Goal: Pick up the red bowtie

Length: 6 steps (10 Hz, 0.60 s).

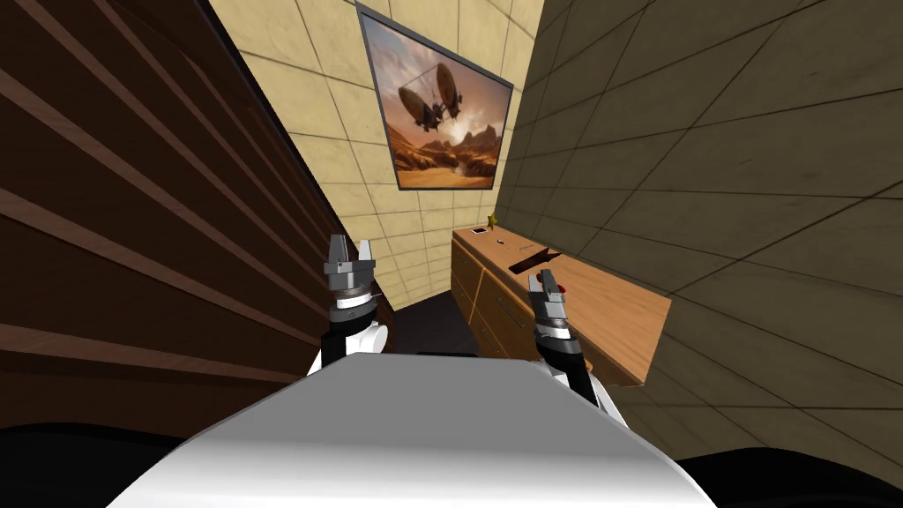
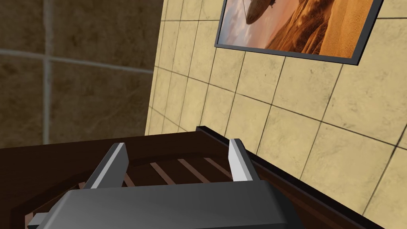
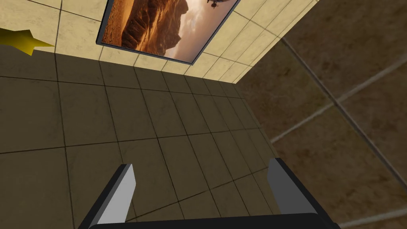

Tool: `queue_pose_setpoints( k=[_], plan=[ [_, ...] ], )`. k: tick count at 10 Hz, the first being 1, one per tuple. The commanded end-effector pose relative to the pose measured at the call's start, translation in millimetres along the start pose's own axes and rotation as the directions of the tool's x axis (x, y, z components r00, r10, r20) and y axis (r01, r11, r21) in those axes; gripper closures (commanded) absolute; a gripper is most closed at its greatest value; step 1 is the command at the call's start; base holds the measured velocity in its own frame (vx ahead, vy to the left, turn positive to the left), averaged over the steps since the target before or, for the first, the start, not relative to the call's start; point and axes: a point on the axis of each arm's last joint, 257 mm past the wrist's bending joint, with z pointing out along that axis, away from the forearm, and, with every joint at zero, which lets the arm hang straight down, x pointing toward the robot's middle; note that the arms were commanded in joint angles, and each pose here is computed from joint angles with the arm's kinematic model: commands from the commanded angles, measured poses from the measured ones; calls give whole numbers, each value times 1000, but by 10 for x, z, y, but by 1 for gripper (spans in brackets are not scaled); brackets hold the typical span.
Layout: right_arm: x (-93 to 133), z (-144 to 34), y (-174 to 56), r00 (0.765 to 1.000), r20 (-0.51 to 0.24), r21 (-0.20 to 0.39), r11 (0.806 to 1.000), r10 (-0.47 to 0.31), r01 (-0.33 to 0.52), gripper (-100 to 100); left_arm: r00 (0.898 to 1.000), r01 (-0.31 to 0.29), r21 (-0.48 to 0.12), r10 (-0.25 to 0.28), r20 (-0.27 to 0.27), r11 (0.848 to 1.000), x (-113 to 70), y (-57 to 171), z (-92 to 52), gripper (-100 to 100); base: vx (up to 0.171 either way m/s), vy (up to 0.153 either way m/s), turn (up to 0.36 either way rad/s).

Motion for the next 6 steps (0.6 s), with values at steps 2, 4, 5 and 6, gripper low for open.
queue_pose_setpoints(
  k=[2, 4, 5, 6],
  plan=[
    [64, -263, -335, 998, -66, 92, 996, -1, 7, -100, 1000, 0, 0, 0, 0, 1000, 0, 0, 0, 0, 48, 121, 6],
    [103, -463, -522, 994, -108, 154, 988, 2, 15, -100, 1000, 0, 0, 0, 0, 1000, 0, 0, 0, 0, 15, 85, 10],
    [136, -674, -720, 989, -150, 216, 976, 9, 24, -100, 1000, 0, 0, 0, 0, 1000, 0, 0, 0, 0, 44, 205, 26],
    [156, -895, -878, 982, -186, 274, 961, 19, 33, -100, 1000, 0, 0, 0, 0, 1000, 0, 0, 0, 0, 12, 238, 93]
  ],
)
